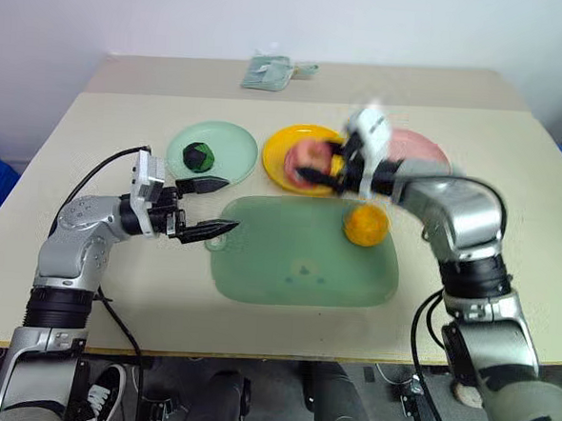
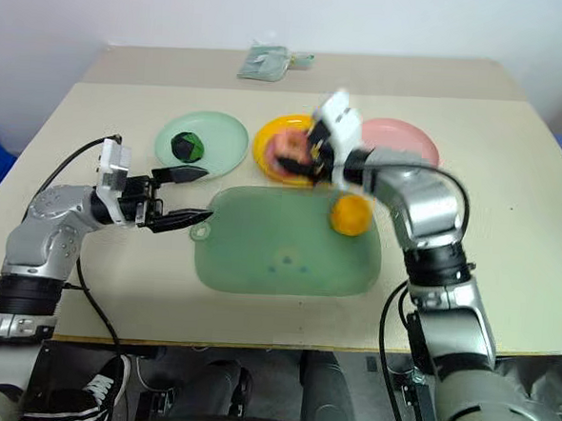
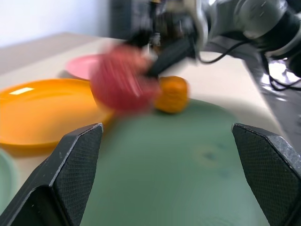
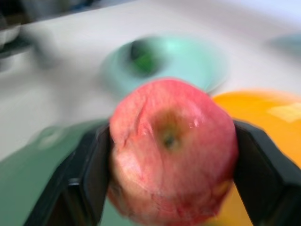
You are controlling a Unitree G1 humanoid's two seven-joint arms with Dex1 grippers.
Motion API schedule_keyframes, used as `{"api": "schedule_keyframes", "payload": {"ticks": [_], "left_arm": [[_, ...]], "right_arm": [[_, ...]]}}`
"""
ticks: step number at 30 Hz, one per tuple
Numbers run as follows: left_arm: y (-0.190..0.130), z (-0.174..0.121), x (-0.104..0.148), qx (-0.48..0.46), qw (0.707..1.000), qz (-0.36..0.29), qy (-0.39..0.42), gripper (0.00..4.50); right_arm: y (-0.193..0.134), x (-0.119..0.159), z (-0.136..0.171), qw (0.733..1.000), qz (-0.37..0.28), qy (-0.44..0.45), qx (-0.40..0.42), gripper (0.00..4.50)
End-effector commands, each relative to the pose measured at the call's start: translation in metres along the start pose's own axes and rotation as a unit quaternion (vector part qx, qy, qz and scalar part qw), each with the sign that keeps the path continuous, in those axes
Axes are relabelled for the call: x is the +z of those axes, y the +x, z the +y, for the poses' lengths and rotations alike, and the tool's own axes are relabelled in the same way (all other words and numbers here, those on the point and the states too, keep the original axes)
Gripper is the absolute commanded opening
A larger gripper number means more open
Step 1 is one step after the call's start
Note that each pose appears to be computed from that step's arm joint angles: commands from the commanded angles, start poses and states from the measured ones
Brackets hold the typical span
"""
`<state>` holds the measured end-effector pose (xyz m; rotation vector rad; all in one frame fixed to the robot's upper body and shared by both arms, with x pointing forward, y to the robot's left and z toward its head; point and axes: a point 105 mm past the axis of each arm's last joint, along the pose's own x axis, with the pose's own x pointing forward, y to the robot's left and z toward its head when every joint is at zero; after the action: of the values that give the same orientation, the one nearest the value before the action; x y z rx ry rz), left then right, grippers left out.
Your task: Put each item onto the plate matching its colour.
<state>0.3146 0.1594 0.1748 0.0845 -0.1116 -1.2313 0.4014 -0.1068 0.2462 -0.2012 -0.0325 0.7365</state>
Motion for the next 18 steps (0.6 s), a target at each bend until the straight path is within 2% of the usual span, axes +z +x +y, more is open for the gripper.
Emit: {"api": "schedule_keyframes", "payload": {"ticks": [1, 3, 4, 5, 8, 10, 11, 12, 16, 18], "left_arm": [[0.003, 0.008, 0.008, 0.025, 0.999, -0.010, 0.017, 4.50], [0.006, 0.013, 0.009, 0.039, 0.999, -0.011, 0.026, 4.50], [0.006, 0.014, 0.010, 0.043, 0.999, -0.011, 0.030, 4.50], [0.007, 0.015, 0.010, 0.046, 0.998, -0.013, 0.034, 4.50], [0.008, 0.015, 0.015, 0.047, 0.998, -0.025, 0.025, 4.50], [0.009, 0.014, 0.020, 0.045, 0.998, -0.031, 0.025, 4.50], [0.010, 0.014, 0.022, 0.046, 0.998, -0.032, 0.028, 4.50], [0.011, 0.014, 0.023, 0.046, 0.998, -0.033, 0.029, 4.50], [0.010, 0.013, 0.027, 0.042, 0.998, -0.042, 0.022, 4.50], [0.009, 0.005, 0.031, 0.018, 0.998, -0.053, 0.017, 4.50]], "right_arm": [[-0.019, -0.003, -0.065, 0.988, 0.000, -0.009, -0.156, 2.94], [-0.035, -0.021, -0.100, 0.970, 0.033, -0.023, -0.242, 2.94], [-0.040, -0.026, -0.108, 0.964, 0.042, -0.031, -0.261, 2.94], [-0.042, -0.029, -0.113, 0.960, 0.048, -0.041, -0.274, 2.94], [-0.043, -0.048, -0.116, 0.960, 0.047, 0.007, -0.275, 2.94], [-0.041, -0.054, -0.114, 0.964, 0.044, 0.041, -0.261, 3.96], [-0.043, -0.054, -0.115, 0.962, 0.043, 0.037, -0.266, 4.38], [-0.044, -0.052, -0.116, 0.962, 0.040, 0.034, -0.270, 4.45], [-0.049, -0.023, -0.120, 0.964, -0.021, 0.035, -0.264, 4.45], [-0.049, -0.001, -0.109, 0.974, -0.071, 0.037, -0.214, 4.45]]}}
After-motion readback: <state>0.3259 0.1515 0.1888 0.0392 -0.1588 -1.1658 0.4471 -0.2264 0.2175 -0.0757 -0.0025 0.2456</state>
